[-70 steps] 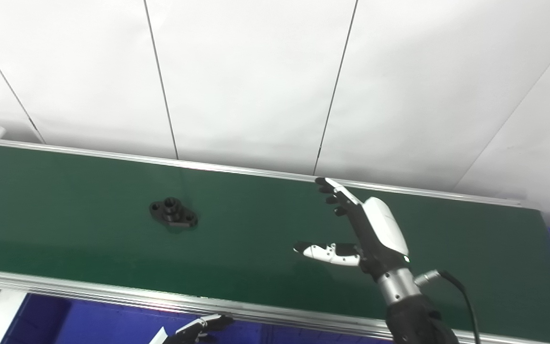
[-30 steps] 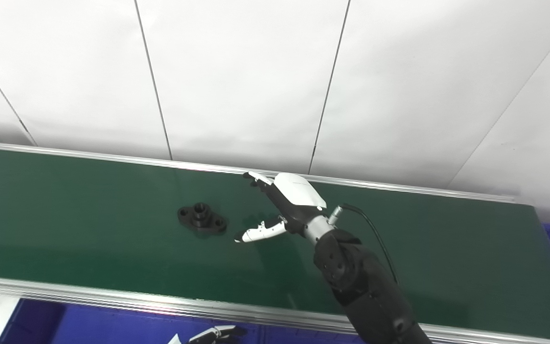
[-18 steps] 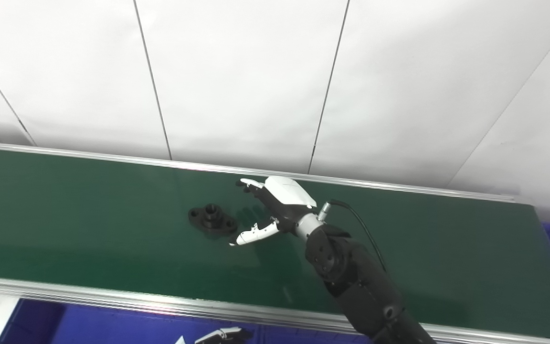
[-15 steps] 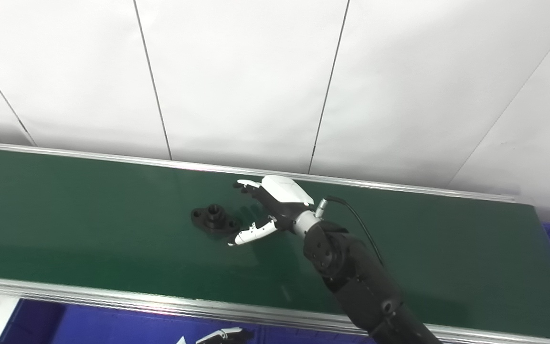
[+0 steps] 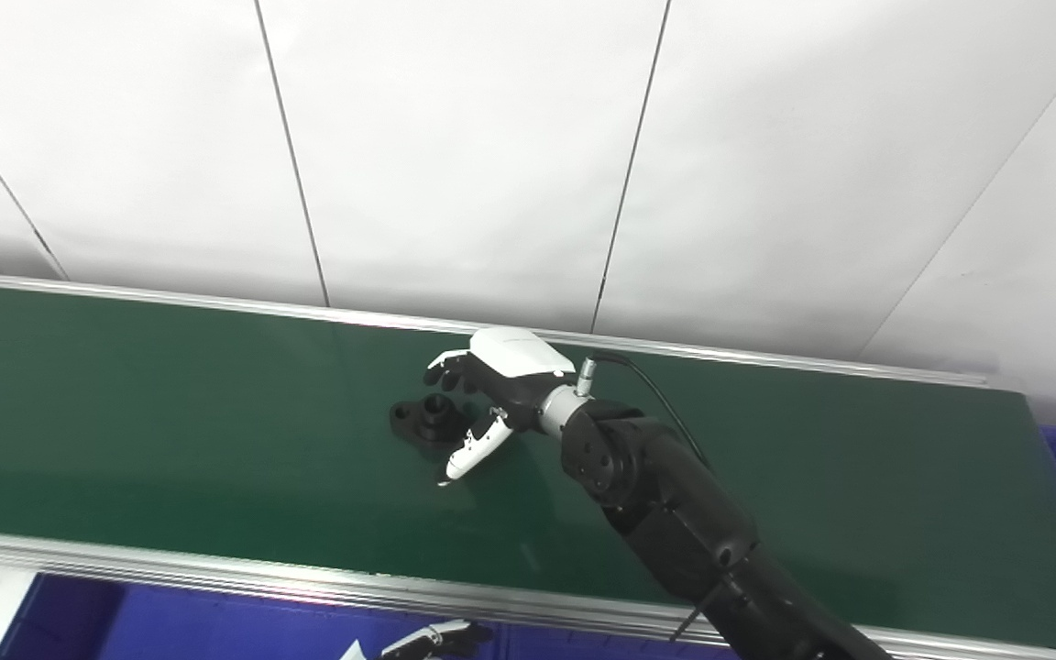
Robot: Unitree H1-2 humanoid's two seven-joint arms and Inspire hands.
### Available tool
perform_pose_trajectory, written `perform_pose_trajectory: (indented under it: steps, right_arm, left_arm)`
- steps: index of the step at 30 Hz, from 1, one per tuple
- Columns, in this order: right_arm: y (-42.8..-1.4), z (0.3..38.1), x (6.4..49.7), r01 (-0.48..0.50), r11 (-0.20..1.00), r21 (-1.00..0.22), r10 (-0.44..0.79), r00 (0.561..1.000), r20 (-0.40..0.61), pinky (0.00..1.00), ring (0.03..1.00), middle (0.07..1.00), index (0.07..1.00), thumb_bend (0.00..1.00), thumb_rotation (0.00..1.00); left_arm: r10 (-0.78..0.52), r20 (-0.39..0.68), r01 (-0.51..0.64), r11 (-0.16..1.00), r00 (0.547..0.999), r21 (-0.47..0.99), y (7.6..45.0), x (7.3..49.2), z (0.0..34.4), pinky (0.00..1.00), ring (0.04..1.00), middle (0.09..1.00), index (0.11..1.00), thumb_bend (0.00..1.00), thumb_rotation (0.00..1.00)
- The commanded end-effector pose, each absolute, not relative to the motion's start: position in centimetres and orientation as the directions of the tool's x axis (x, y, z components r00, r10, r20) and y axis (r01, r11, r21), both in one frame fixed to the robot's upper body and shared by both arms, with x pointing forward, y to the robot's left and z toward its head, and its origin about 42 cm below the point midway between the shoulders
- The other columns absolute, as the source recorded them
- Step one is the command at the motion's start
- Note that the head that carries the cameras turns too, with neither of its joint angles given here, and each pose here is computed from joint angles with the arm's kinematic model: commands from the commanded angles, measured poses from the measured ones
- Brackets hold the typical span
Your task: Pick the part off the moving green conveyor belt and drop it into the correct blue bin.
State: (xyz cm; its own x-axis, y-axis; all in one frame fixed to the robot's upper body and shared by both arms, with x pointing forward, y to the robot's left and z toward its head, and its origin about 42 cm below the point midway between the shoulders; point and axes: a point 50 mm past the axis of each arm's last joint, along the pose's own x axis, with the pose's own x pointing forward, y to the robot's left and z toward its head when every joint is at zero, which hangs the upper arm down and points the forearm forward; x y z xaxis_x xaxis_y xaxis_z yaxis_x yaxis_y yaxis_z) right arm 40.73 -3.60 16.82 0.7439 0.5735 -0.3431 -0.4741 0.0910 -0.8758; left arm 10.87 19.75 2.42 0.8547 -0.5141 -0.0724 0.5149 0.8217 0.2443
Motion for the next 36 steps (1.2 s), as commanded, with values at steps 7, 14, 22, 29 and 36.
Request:
perform_pose_trajectory:
  steps: [7,14,22,29,36]
  right_arm:
    - [-2.9,19.1,41.3,-0.413,0.015,-0.910,0.603,0.730,-0.321,0.65,0.755,0.811,0.809,0.82,0.26]
    - [-3.4,17.8,40.6,-0.395,-0.019,-0.918,0.611,0.722,-0.323,0.63,0.747,0.786,0.790,0.82,0.27]
    - [-3.9,17.3,40.5,-0.395,-0.040,-0.918,0.604,0.722,-0.337,0.63,0.749,0.786,0.791,0.80,0.24]
    - [-4.6,16.2,39.4,-0.388,-0.091,-0.917,0.591,0.720,-0.363,0.40,0.478,0.543,0.515,0.55,0.06]
    - [-6.3,14.9,38.0,-0.348,-0.115,-0.930,0.620,0.707,-0.341,0.32,0.400,0.509,0.526,0.51,0.00]
  left_arm:
    - [-0.517,0.014,0.496,0.829,0.856,0.258,18.9,11.1,3.7,0.70,0.800,0.868,0.806,0.88,0.37]
    - [-0.513,0.021,0.492,0.832,0.858,0.256,18.6,10.8,3.7,0.72,0.812,0.875,0.813,0.86,0.38]
    - [-0.507,0.028,0.486,0.839,0.862,0.245,18.3,10.5,3.8,0.74,0.820,0.880,0.816,0.84,0.37]
    - [-0.507,0.037,0.483,0.839,0.861,0.250,18.1,10.4,3.9,0.75,0.823,0.882,0.822,0.83,0.38]
    - [-0.501,0.047,0.476,0.843,0.864,0.249,18.0,10.2,4.2,0.76,0.830,0.882,0.823,0.83,0.39]
